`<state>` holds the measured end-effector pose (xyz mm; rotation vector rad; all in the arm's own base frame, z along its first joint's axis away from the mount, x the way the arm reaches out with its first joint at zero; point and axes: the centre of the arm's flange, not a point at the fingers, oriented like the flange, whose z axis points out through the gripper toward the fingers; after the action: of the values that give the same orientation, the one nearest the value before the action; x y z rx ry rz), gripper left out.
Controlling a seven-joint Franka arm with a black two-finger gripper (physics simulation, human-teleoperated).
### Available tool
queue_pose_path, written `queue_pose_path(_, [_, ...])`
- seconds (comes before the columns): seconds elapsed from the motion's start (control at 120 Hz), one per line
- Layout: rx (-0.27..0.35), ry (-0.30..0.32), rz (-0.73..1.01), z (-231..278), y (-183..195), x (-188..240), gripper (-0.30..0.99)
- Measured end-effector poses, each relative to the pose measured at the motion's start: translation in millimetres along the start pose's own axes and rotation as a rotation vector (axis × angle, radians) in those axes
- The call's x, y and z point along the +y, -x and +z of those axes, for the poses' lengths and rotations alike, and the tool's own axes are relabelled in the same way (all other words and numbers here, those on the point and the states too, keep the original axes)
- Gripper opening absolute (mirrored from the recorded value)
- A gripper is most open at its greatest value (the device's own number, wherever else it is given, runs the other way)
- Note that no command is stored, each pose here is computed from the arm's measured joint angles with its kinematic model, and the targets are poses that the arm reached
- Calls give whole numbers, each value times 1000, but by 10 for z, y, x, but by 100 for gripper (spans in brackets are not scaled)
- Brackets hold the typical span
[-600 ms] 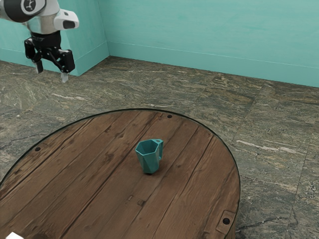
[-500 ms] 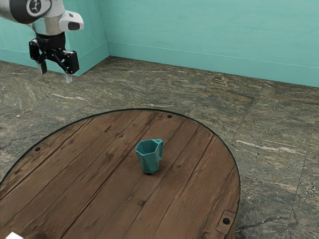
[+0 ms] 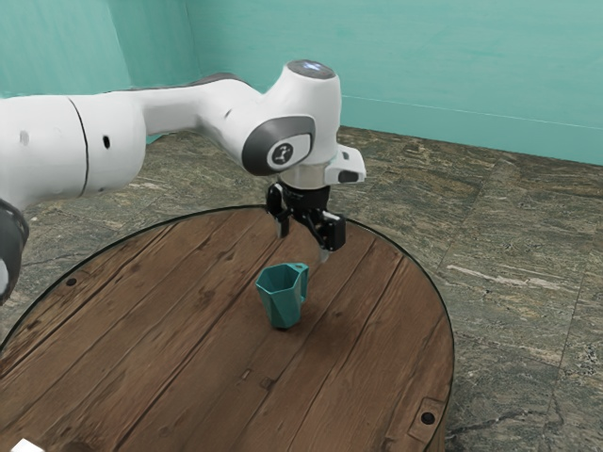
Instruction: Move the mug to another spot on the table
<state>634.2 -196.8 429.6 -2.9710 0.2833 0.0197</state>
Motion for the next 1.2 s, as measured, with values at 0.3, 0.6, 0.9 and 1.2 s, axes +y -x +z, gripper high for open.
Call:
queue_pose_path(0.3, [-12,17,-21,537,-223,-127,69])
queue_pose_path(0.6, [3,23,-4,787,-428,-425,69])
queue_pose_path(0.9, [25,12,100,1004,-531,-556,69])
queue_pose_path(1.2, [13,44,153,1213,-571,-703,69])
